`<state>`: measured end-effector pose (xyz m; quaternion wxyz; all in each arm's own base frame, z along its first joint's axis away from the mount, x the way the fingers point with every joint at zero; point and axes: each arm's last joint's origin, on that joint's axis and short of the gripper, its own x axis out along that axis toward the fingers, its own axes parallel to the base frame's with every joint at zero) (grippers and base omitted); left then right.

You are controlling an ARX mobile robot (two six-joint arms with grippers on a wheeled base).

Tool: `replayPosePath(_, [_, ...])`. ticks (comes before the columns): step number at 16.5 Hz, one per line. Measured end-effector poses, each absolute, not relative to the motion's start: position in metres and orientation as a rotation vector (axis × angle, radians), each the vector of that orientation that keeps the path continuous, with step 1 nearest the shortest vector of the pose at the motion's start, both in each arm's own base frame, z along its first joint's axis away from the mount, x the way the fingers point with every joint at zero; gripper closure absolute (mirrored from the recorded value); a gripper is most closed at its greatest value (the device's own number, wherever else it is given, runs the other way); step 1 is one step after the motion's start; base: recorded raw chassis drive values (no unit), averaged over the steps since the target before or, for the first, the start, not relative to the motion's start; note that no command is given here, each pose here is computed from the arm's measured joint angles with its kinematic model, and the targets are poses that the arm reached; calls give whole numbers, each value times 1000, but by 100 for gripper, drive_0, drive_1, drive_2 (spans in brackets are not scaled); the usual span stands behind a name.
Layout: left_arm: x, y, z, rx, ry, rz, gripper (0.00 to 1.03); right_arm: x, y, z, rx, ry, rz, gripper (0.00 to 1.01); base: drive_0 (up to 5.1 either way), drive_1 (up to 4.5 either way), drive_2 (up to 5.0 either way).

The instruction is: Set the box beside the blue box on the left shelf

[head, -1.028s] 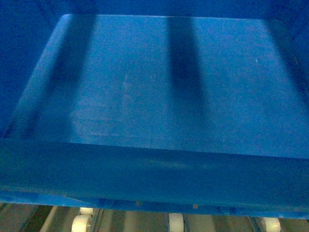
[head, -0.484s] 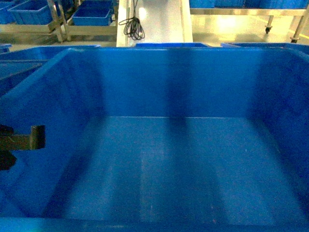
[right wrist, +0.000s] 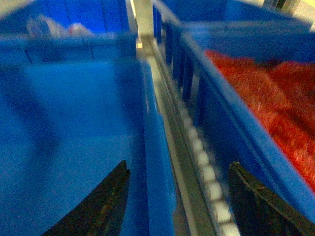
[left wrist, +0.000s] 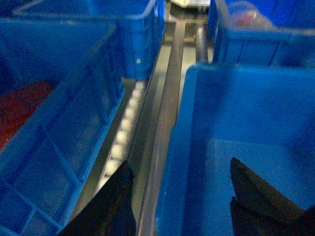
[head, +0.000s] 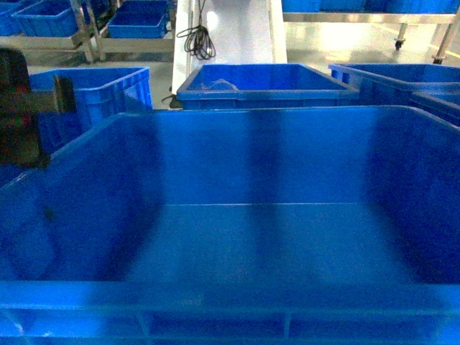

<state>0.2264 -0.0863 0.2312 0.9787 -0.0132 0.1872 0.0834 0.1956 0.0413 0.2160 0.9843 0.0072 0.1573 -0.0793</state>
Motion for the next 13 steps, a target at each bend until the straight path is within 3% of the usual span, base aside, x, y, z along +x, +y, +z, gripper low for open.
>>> replayPosePath(2, [222,-86,248,-63,281,152,29,190,47,236,27,161,-132,23,0,0,0])
replayPosePath(4, [221,-86,251,-75,259,143,24,189,49,239,28,132,-122,17,0,0,0])
replayPosePath(6, [217,-85,254,-59,233,168,4,187,51,236,8,106,-156,1,0,0,0])
replayPosePath(8, [216,-84,246,-21,259,195,5,186,49,230,-8,111,-172,4,0,0,0])
replayPosePath(9, [217,-80,245,-61,147,119,12,183,43,228,19,18,-78,16,0,0,0])
replayPosePath(10, [207,-68,235,-51,59,40,25,176,38,221,23,-8,-27,27,0,0,0])
replayPosePath(13, [181,-41,213,-20,5,6,62,158,23,200,8,10,1,66,0,0,0])
